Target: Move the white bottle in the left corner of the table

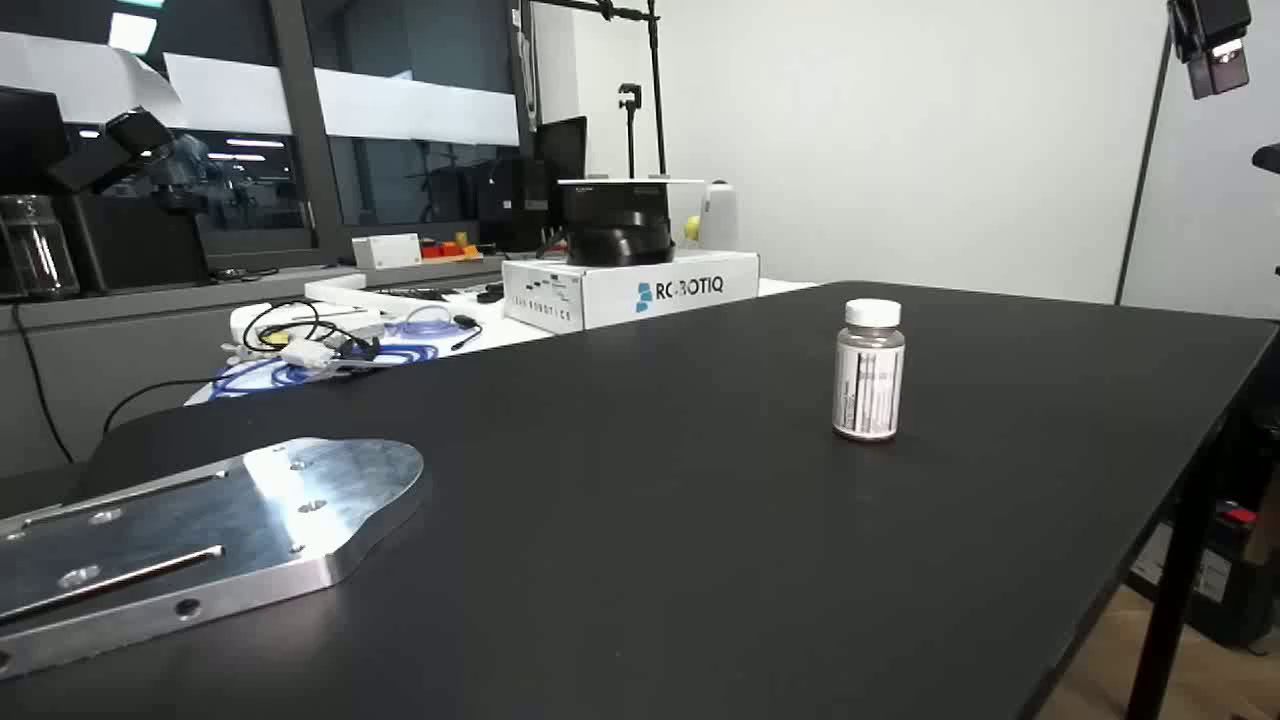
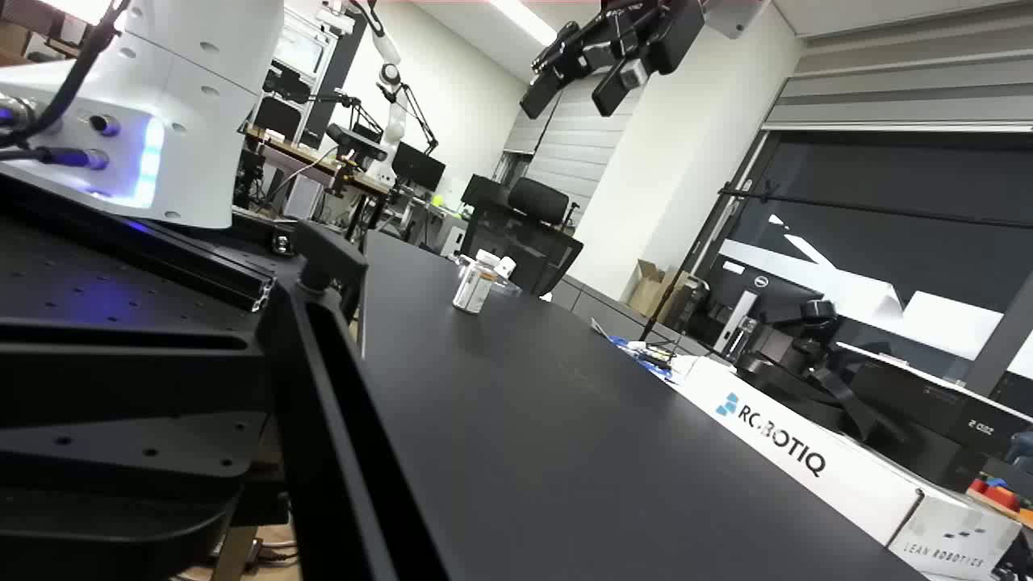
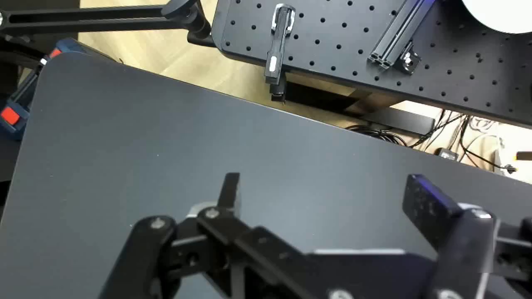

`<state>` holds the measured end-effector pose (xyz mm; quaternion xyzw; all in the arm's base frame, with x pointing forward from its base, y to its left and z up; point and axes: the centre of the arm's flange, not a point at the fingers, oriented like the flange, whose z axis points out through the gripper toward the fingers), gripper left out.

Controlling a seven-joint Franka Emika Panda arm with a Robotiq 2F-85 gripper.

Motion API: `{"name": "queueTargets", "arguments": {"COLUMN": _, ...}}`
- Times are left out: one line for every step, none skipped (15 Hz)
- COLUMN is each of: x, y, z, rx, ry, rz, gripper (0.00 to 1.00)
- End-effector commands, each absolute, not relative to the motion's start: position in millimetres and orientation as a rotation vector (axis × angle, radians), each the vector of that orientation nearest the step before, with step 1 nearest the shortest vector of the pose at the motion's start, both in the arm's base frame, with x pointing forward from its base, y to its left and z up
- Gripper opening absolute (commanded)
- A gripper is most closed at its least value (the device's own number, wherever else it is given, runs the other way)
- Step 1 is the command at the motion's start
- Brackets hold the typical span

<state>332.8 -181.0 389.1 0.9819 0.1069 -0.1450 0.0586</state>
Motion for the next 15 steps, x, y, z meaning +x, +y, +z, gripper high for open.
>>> {"name": "queueTargets", "arguments": {"x": 332.8, "y": -181.0, "z": 389.0, "rx": 2.975, "ry": 0.324, "rz": -0.439, "gripper": 1.0}}
{"name": "queueTargets", "arguments": {"x": 332.8, "y": -181.0, "z": 389.0, "rx": 2.975, "ry": 0.324, "rz": -0.439, "gripper": 1.0}}
{"name": "queueTargets", "arguments": {"x": 332.8, "y": -181.0, "z": 389.0, "rx": 2.975, "ry": 0.324, "rz": -0.439, "gripper": 1.0}}
{"name": "queueTargets", "arguments": {"x": 332.8, "y": -181.0, "z": 389.0, "rx": 2.975, "ry": 0.324, "rz": -0.439, "gripper": 1.0}}
{"name": "queueTargets", "arguments": {"x": 332.8, "y": -181.0, "z": 389.0, "rx": 2.975, "ry": 0.324, "rz": -0.44, "gripper": 1.0}}
{"name": "queueTargets", "arguments": {"x": 332.8, "y": -181.0, "z": 389.0, "rx": 2.975, "ry": 0.324, "rz": -0.44, "gripper": 1.0}}
{"name": "queueTargets", "arguments": {"x": 332.8, "y": -181.0, "z": 389.0, "rx": 2.975, "ry": 0.324, "rz": -0.44, "gripper": 1.0}}
{"name": "queueTargets", "arguments": {"x": 332.8, "y": -181.0, "z": 389.0, "rx": 2.975, "ry": 0.324, "rz": -0.44, "gripper": 1.0}}
{"name": "queueTargets", "arguments": {"x": 332.8, "y": -181.0, "z": 389.0, "rx": 2.975, "ry": 0.324, "rz": -0.44, "gripper": 1.0}}
{"name": "queueTargets", "arguments": {"x": 332.8, "y": -181.0, "z": 389.0, "rx": 2.975, "ry": 0.324, "rz": -0.44, "gripper": 1.0}}
{"name": "queueTargets", "arguments": {"x": 332.8, "y": -181.0, "z": 389.0, "rx": 2.975, "ry": 0.324, "rz": -0.44, "gripper": 1.0}}
{"name": "queueTargets", "arguments": {"x": 332.8, "y": -181.0, "z": 389.0, "rx": 2.975, "ry": 0.324, "rz": -0.44, "gripper": 1.0}}
{"name": "queueTargets", "arguments": {"x": 340.1, "y": -180.3, "z": 391.9, "rx": 2.979, "ry": 0.309, "rz": -0.401, "gripper": 1.0}}
{"name": "queueTargets", "arguments": {"x": 351.3, "y": -179.2, "z": 397.1, "rx": 2.986, "ry": 0.29, "rz": -0.354, "gripper": 1.0}}
{"name": "queueTargets", "arguments": {"x": 360.4, "y": -177.0, "z": 402.1, "rx": 2.994, "ry": 0.288, "rz": -0.313, "gripper": 1.0}}
